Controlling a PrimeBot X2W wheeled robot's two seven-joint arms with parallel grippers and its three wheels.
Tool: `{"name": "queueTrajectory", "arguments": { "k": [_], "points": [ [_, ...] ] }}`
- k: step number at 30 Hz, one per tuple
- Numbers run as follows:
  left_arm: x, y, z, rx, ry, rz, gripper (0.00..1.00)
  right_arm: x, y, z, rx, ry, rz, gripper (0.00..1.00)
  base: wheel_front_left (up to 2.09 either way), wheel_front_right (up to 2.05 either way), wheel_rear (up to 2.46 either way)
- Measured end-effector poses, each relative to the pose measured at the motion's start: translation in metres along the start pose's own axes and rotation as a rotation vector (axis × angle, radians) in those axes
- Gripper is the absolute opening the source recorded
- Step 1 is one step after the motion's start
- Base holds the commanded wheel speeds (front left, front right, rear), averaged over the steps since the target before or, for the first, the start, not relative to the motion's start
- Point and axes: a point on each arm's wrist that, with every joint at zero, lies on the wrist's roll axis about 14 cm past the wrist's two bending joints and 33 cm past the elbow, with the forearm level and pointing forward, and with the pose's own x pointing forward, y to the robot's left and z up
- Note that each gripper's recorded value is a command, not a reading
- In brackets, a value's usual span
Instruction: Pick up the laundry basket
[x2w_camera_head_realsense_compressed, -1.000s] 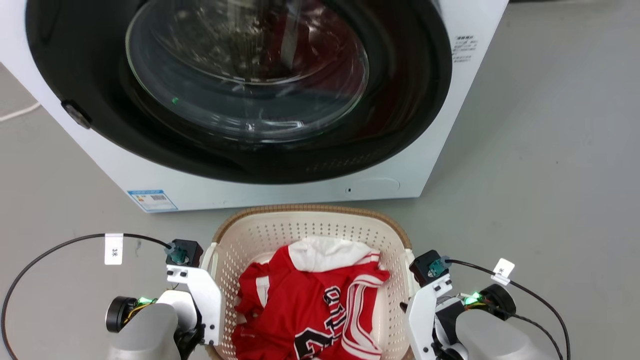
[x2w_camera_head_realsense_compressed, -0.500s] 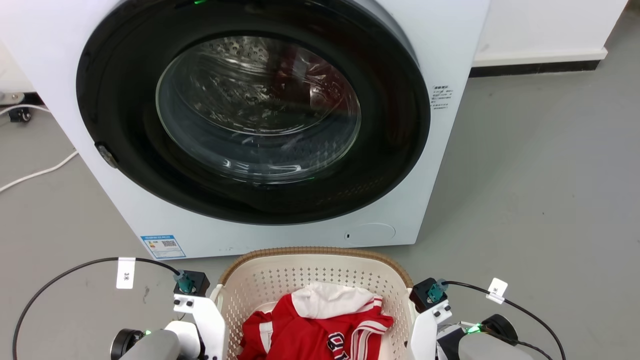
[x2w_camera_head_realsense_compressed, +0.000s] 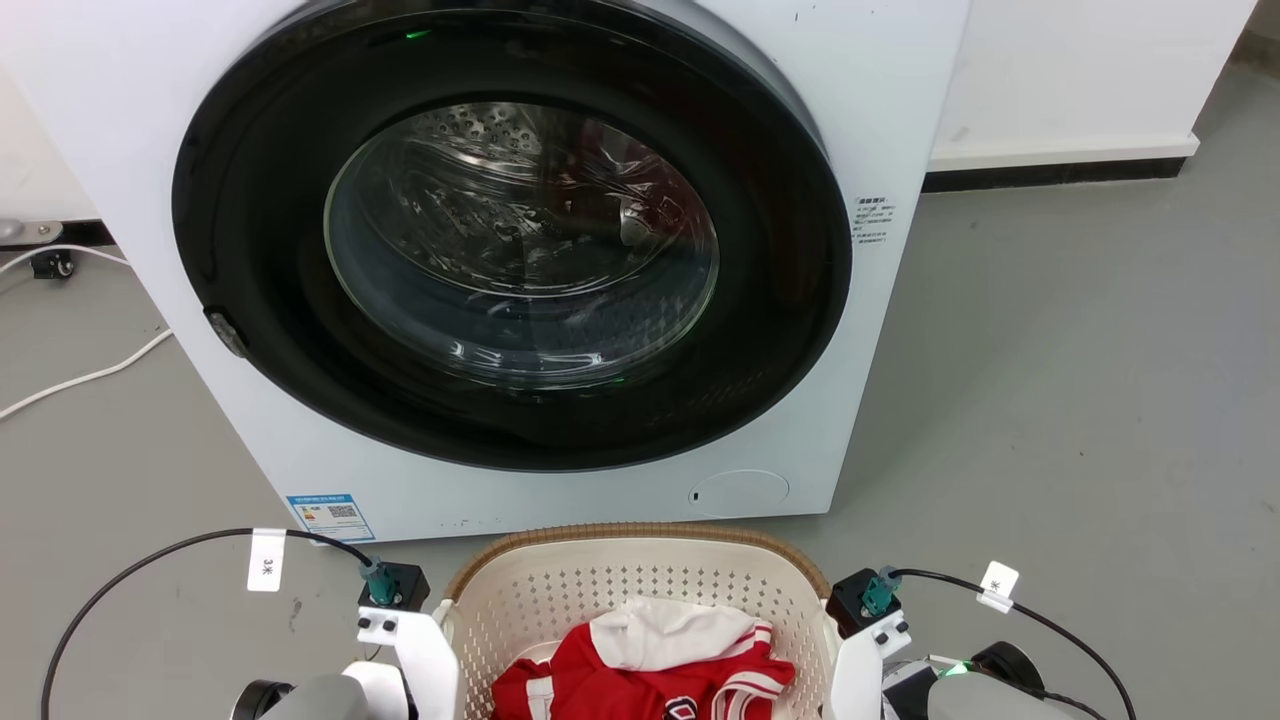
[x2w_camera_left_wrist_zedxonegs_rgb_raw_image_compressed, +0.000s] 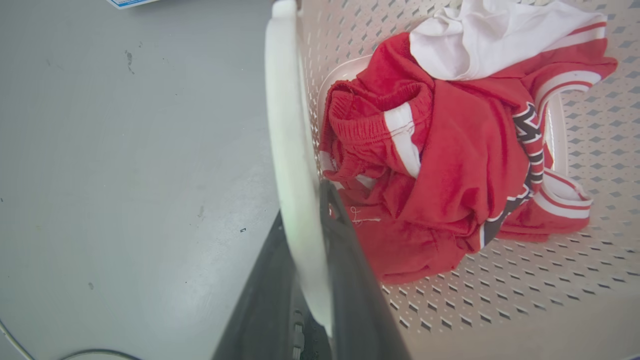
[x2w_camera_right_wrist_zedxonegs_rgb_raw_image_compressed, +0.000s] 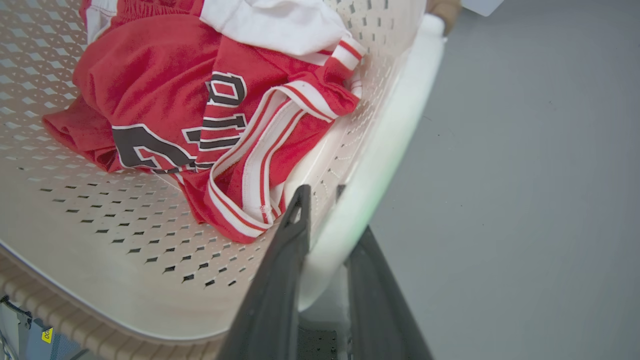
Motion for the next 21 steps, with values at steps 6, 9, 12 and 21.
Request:
{"name": "queueTrajectory", "arguments": {
  "k": [6,9,12,21],
  "points": [
    [0.0,-0.0017,-0.0028,0.002,0.008,-0.005,0.0,-0.001,-0.0013,-0.0016,0.002,0.004,-0.002,0.0,0.0,0.0,0.0],
    [0.0001,-0.0022,-0.0043,0.003,0.013,-0.007,0.0,-0.0011,-0.0012,-0.0026,0.003,0.009,-0.002,0.0,0.0,0.0,0.0],
    [0.0003,-0.0026,-0.0055,0.0,0.016,-0.008,0.0,-0.0011,-0.0012,-0.0031,0.004,0.012,-0.002,0.0,0.0,0.0,0.0],
    [0.0009,-0.0016,-0.005,-0.002,0.007,-0.005,0.0,-0.0006,-0.0028,-0.0006,-0.002,-0.006,-0.005,0.0,0.0,0.0,0.0]
  ]
}}
